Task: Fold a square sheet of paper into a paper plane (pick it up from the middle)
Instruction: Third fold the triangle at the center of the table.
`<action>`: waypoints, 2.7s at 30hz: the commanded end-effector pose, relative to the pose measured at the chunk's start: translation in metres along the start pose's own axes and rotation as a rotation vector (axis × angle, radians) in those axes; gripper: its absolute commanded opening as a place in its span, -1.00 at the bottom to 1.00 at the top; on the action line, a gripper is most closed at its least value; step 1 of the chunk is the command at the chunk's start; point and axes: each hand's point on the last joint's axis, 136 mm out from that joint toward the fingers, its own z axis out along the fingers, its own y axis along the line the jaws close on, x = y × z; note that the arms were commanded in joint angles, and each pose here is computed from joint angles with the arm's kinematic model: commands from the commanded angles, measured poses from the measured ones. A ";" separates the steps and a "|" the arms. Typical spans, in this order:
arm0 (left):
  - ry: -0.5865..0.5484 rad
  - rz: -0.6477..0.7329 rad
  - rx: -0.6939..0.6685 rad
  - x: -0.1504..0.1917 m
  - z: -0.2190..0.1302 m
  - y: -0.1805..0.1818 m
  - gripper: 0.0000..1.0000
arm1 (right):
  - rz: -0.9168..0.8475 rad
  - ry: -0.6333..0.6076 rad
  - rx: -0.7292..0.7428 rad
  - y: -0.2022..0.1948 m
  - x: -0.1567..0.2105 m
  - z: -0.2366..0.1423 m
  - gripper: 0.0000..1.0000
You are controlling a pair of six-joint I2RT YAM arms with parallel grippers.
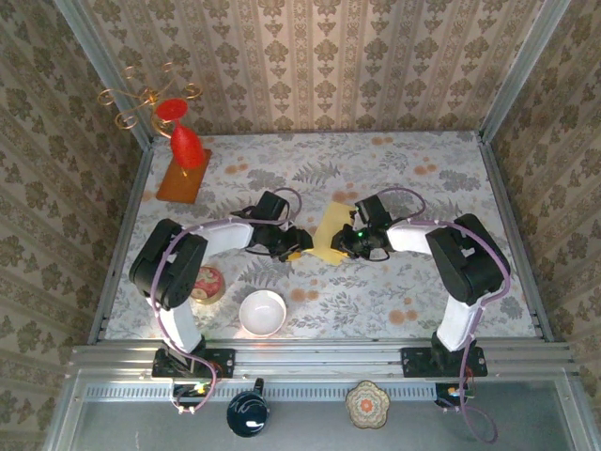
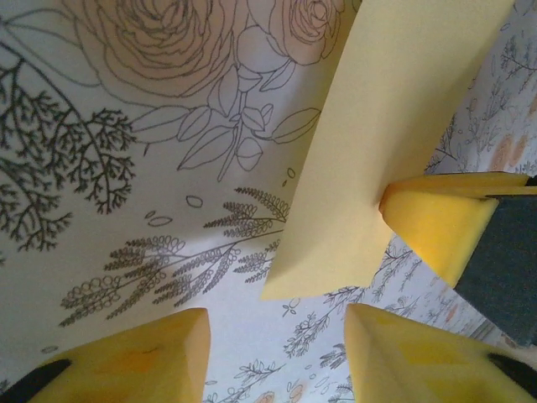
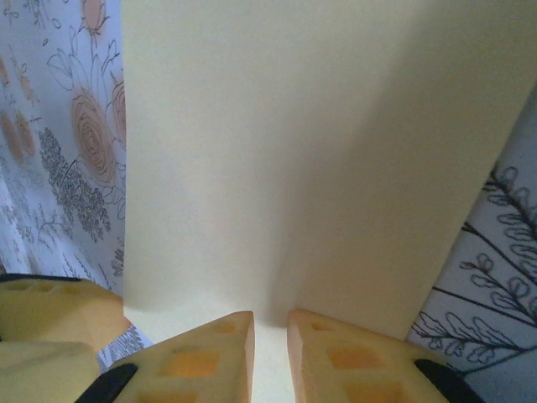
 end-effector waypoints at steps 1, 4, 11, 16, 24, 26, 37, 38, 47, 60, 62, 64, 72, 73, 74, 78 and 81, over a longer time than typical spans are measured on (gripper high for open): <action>0.026 0.003 0.009 0.001 0.002 -0.005 -0.12 | 0.001 0.090 0.071 -0.029 0.022 0.013 -0.56; 0.028 0.010 0.005 -0.002 0.003 -0.007 -0.13 | -0.022 0.103 0.049 -0.025 0.023 0.012 -0.56; 0.043 0.025 0.001 -0.011 0.010 -0.007 -0.13 | -0.053 0.117 0.029 -0.023 0.025 0.010 -0.57; 0.046 0.049 0.030 -0.025 0.011 -0.012 -0.13 | -0.058 0.125 0.019 -0.023 0.026 0.009 -0.57; 0.099 0.079 0.096 -0.039 0.018 -0.021 -0.36 | -0.070 0.125 0.003 -0.022 0.023 0.008 -0.57; 0.107 0.081 0.101 -0.042 0.020 -0.020 -0.41 | -0.074 0.124 0.001 -0.021 0.022 0.007 -0.57; 0.131 0.096 0.156 -0.049 0.023 -0.027 -0.65 | -0.081 0.118 -0.009 -0.018 0.021 0.005 -0.55; 0.131 0.097 0.163 -0.049 0.023 -0.029 -0.70 | -0.083 0.115 -0.010 -0.018 0.020 0.005 -0.55; 0.080 0.061 0.157 -0.050 0.010 -0.029 -0.92 | -0.192 -0.064 -0.045 0.020 -0.010 -0.033 -0.27; -0.102 -0.119 0.102 -0.045 -0.032 -0.007 -0.93 | -0.784 -0.291 0.021 0.093 0.003 -0.064 0.13; -0.110 -0.145 0.100 -0.043 -0.034 -0.004 -0.93 | -0.921 -0.327 0.001 0.102 0.015 -0.059 0.13; -0.119 -0.165 0.107 -0.044 -0.036 -0.004 -0.93 | -1.073 -0.386 -0.020 0.110 0.029 -0.055 0.15; -0.123 -0.192 0.119 -0.045 -0.037 -0.008 -0.93 | -1.294 -0.435 0.049 0.108 0.038 -0.033 0.22; -0.123 -0.195 0.119 -0.044 -0.037 -0.008 -0.93 | -1.314 -0.427 0.062 0.106 0.039 -0.029 0.22; -0.123 -0.195 0.120 -0.044 -0.037 -0.008 -0.93 | -1.336 -0.424 0.078 0.104 0.038 -0.024 0.22; -0.122 -0.196 0.120 -0.044 -0.037 -0.009 -0.93 | -1.418 -0.423 0.105 0.103 0.042 -0.011 0.27; -0.123 -0.199 0.117 -0.044 -0.036 -0.008 -0.93 | -1.447 -0.436 0.135 0.102 0.039 -0.003 0.30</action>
